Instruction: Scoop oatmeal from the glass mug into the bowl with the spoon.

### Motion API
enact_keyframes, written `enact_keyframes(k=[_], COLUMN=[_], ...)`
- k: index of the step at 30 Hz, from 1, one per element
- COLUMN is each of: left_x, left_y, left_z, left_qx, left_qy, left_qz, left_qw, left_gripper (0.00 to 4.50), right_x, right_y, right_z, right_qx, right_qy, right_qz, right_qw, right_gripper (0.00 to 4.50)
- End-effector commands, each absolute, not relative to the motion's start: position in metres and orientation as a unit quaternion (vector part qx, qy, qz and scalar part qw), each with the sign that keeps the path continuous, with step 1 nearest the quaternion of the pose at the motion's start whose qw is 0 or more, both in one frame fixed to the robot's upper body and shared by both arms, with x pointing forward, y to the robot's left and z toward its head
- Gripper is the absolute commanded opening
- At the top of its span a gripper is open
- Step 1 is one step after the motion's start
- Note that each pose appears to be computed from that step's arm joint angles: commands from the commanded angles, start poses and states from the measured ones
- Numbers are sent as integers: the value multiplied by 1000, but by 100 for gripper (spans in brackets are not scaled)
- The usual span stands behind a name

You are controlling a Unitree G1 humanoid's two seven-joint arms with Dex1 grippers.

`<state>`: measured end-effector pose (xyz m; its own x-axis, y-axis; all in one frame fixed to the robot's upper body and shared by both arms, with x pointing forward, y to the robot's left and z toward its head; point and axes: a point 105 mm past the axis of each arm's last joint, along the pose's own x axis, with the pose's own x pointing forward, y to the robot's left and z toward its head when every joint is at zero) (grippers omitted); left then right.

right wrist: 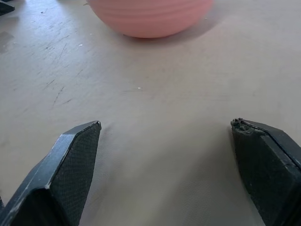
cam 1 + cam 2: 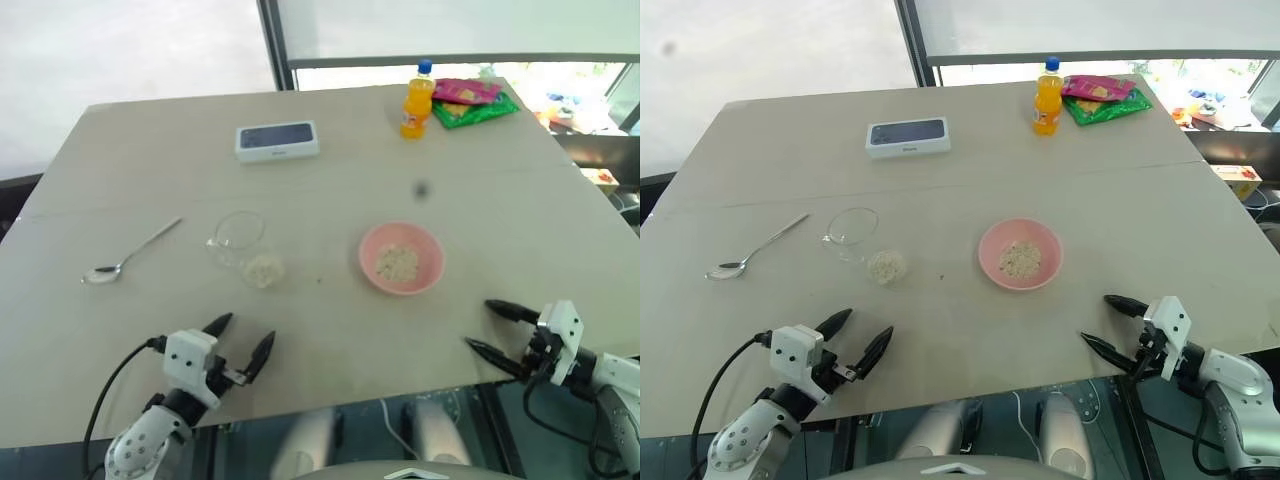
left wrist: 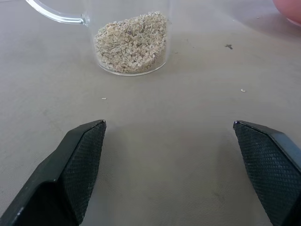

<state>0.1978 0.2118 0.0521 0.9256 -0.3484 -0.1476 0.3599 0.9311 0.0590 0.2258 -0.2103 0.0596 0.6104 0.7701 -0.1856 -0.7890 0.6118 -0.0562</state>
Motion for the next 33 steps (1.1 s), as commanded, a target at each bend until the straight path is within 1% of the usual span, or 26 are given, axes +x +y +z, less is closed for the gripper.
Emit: enact_keyframes(k=[1,19,26,30,33], left_x=[196,196,201,202,205], left_y=[211,212,215,217,225], left_z=[56,51,52,47,49], left_qx=[51,57,60,67,67], left_qy=[61,67,61,76,80], left_qz=[-176,-183,-185,-152,-115], left_qw=[981,979,979,983,988], left_gripper=[450,450,450,450,450], right_x=[227,226,229,228,225], right_y=[-213,-209,-207,-203,-197], right_z=[61,62,64,68,82], right_qx=[-70,-59,-61,-65,-62], right_qy=[69,65,57,55,46], right_qz=[438,444,446,462,488], right_qw=[894,892,891,883,869], right_gripper=[446,446,446,446,446])
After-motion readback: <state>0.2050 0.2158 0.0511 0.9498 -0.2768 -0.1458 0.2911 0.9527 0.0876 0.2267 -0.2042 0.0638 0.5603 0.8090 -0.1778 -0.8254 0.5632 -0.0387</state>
